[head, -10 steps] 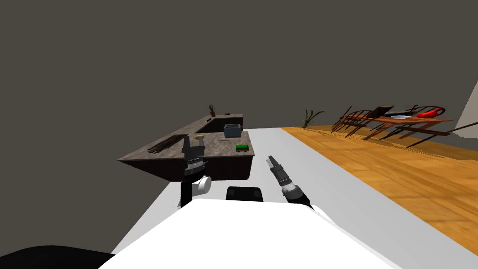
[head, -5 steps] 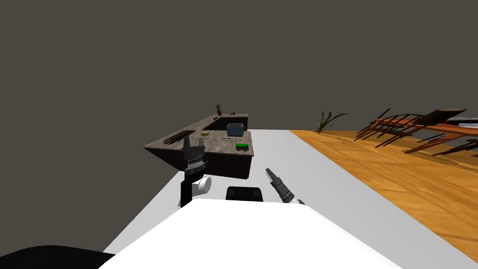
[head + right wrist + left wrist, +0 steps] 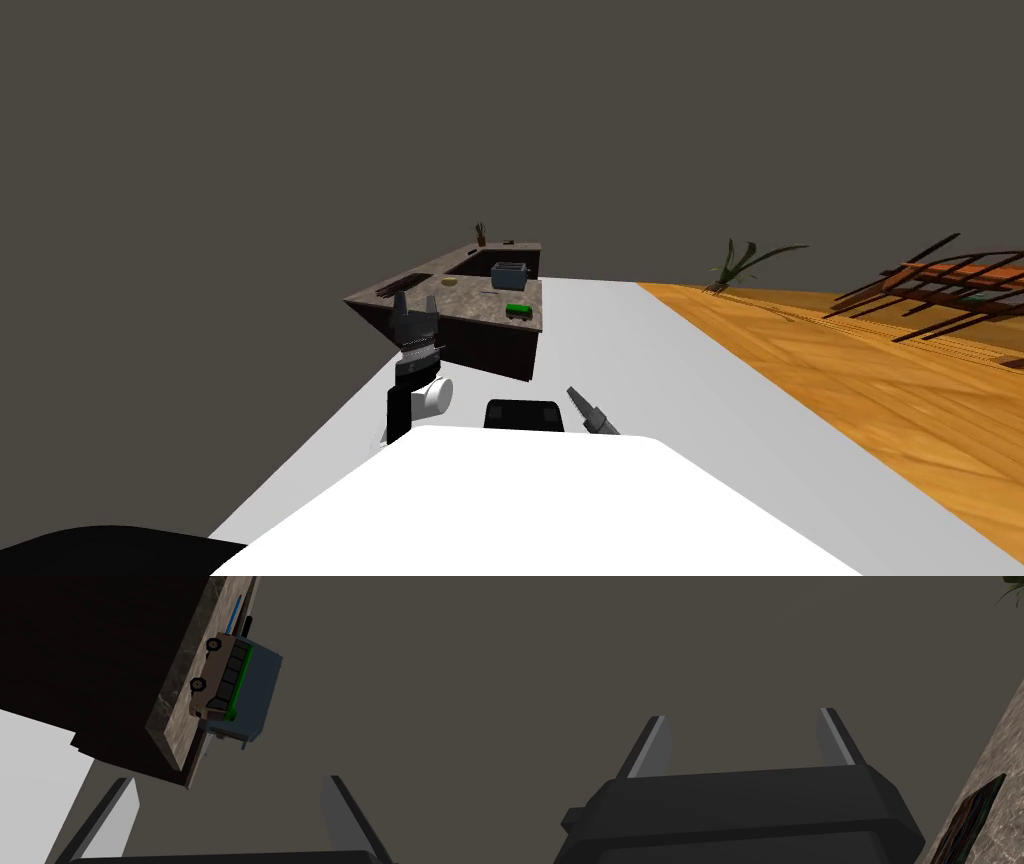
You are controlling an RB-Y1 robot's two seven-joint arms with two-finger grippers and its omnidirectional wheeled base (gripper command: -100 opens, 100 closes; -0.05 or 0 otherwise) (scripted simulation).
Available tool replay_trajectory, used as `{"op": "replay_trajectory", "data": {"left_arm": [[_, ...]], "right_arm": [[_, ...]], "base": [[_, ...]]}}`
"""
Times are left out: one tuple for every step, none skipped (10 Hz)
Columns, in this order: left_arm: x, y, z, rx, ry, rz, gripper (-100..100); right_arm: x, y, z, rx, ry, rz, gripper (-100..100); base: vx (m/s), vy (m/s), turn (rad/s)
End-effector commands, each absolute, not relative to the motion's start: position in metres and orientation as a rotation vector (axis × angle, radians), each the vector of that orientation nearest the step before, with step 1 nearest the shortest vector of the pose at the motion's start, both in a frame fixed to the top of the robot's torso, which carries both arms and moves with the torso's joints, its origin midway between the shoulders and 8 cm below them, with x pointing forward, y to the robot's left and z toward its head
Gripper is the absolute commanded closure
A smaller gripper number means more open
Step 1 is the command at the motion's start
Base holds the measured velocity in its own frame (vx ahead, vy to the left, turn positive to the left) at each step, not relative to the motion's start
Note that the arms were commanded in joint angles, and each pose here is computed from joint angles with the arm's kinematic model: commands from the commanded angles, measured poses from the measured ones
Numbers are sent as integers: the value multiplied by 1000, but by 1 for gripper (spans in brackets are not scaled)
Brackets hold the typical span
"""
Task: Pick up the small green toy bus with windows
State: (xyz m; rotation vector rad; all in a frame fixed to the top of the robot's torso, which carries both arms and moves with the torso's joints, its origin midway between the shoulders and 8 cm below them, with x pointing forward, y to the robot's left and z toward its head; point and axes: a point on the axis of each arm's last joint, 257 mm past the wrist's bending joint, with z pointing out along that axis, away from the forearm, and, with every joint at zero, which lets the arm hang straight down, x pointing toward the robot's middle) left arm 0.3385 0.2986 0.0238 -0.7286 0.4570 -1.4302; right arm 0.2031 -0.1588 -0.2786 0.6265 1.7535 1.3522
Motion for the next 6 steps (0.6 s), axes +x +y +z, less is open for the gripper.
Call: {"op": "replay_trajectory", "data": {"left_arm": [[338,299,24,-729,457,-1430,0],[338,299,24,-729,457,-1430,0],[338,299,24,-729,457,-1430,0],[338,299,24,-729,457,-1430,0],[338,299,24,-729,457,-1430,0],[338,299,24,-729,457,-1430,0]], "right_arm": [[187,-160,-288,616,1799,1350,-100],[166,-159,-301,618,1858,1350,-100],[163,-161,-302,606,1874,1347,-100],[141,-161,-314,606,1934,1343,-100],[139,-163,-315,594,1949,1340,-100],[117,-166,-327,593,2009,1333,-100]], "base": [[-43,-81,136],[-54,-74,234],[-38,-64,165],[-24,-58,334],[-15,-51,106],[-21,-47,202]]}}
